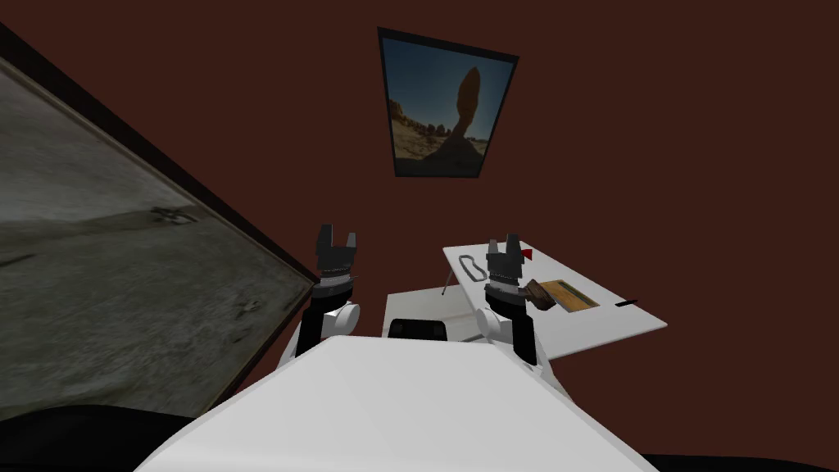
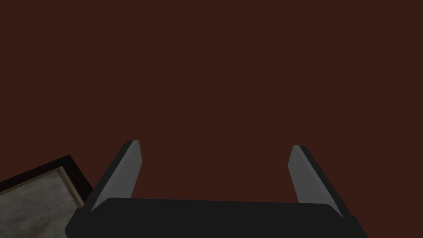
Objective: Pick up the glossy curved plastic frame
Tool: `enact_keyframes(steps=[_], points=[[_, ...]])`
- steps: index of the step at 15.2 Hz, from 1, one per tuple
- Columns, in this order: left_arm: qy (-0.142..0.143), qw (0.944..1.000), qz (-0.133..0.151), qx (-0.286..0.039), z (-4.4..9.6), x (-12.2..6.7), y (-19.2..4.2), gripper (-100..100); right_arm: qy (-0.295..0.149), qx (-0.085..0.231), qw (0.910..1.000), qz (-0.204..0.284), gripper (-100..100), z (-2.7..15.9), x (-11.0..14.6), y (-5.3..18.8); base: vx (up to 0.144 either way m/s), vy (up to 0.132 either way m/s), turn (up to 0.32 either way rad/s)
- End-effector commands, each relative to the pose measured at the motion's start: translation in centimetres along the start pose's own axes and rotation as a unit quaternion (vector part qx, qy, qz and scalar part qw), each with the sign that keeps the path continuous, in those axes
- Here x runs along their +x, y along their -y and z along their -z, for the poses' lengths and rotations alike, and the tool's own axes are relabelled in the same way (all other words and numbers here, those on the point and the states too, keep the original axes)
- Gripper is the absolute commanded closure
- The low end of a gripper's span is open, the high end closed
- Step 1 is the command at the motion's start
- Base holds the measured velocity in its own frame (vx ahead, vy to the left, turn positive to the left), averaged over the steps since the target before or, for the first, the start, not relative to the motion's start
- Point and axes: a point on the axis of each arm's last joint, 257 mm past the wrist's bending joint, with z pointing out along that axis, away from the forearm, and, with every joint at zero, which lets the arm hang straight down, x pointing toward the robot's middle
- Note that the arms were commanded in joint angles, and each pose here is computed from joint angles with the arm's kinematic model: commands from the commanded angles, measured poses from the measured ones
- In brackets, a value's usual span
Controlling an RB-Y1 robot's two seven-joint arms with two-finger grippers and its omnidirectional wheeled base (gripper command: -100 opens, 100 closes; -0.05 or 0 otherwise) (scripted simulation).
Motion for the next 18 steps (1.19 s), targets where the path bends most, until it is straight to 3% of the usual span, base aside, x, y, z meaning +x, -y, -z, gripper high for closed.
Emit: enact_keyframes(steps=[1, 10, 15, 18], points=[[0.0, 1.0, 0.0, 0.0, 0.0, 0.0, 0.0, 0, -0.016, 0.003, 0.9998, 0.006, -100, 0.1, 0.4, 0.3, 0.001, 0.007, 0.011], [0.0, 1.0, 0.0, 0.0, 0.0, 0.0, 0.0, 0, -0.109, 0.03, 0.9926, 0.045, -100, 1.2, 2.9, 2.8, 0.012, 0.008, 0.018], [0.0, 1.0, 0.0, 0.0, 0.0, 0.0, 0.0, 0, -0.159, 0.048, 0.9837, 0.068, -100, 2.3, 3.9, 4.5, 0.017, -0.002, 0.021], [0.0, 1.0, 0.0, 0.0, 0.0, 0.0, 0.0, 0, -0.204, 0.07, 0.9723, 0.09, -100, 3.6, 4.7, 6.5, 0.017, -0.003, 0.026]])
